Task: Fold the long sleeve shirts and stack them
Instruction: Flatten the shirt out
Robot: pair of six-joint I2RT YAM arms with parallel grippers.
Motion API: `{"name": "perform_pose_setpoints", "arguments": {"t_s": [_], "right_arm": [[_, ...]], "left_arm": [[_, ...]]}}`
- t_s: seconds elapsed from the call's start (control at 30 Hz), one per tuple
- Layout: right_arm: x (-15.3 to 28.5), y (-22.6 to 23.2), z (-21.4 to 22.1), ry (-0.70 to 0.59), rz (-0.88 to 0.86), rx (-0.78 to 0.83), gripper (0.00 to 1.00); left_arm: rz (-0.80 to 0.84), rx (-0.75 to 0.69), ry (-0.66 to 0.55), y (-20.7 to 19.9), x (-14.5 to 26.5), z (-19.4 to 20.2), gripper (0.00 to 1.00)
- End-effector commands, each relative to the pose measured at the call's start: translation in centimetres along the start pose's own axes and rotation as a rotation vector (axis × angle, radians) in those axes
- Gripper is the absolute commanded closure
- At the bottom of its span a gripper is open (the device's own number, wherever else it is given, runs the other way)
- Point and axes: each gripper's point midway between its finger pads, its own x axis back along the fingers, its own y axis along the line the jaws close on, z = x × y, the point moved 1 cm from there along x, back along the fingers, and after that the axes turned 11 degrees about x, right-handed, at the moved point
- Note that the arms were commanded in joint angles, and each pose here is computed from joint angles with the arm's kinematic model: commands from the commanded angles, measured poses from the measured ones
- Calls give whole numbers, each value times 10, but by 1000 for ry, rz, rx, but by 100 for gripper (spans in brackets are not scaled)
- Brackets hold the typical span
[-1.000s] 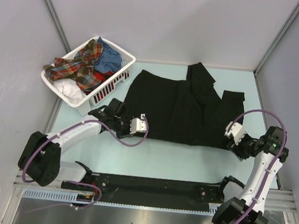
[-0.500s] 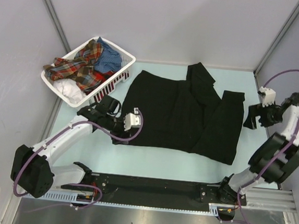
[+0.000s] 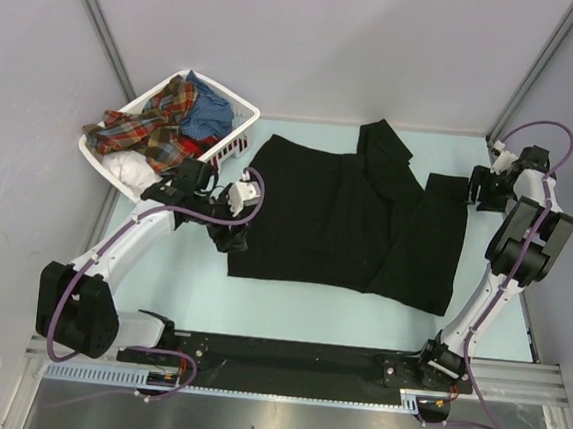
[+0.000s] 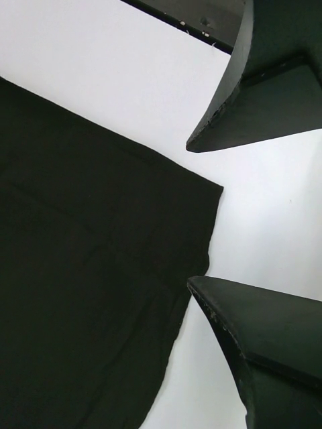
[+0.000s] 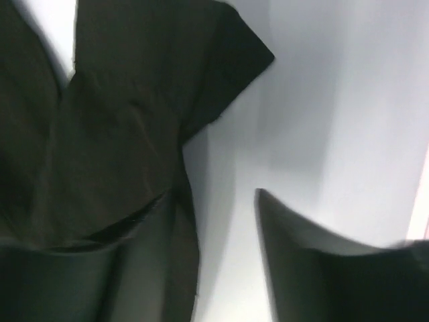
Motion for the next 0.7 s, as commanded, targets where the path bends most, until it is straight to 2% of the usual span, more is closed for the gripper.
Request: {"name": "perform_pose_setpoints", "arguments": {"t_s": [0.0,0.03,0.07,0.13,0.17,0.23,0.3,0.33,0.37,0.47,0.5,0.57,0.6,0.67], "right_arm": [[1,23,-29,-59,-120,-53,78],[2,38,-33,-65,-185,-47,96],[9,47,-35,-69,-219,-22,100],[26,79,-37,-88,-336,-3,100],[55,95,-49,-150,-354,45,100],[78,132,-42,-195,-462,66,100],[117,178,-47,-258,-521,155,100],[121,202,-32,-242,-586,157,100],[144,237,-31,-271,-630,231,100],[159,300,1,-238,-759,299,100],[174,344,12,-241,-827,405,100],[180,382,37,-208,-885,490,100],[193,419,52,-218,-954,591,100],[193,447,70,-201,-968,686,100]], "left_arm": [[10,7,-72,7,7,-26,20],[6,21,-75,11,8,-26,20],[1,29,-82,13,10,-28,20],[-11,53,-100,19,15,-30,21],[-11,55,-108,18,18,-31,21],[-21,49,-116,18,22,-33,21],[-23,46,-125,16,25,-34,21],[-23,45,-131,15,26,-35,21],[-21,43,-138,14,28,-38,21],[-11,49,-150,13,29,-43,21],[0,54,-157,11,29,-44,21],[17,64,-166,9,30,-47,22],[31,70,-175,7,30,-48,22],[31,85,-183,9,29,-48,22]]}}
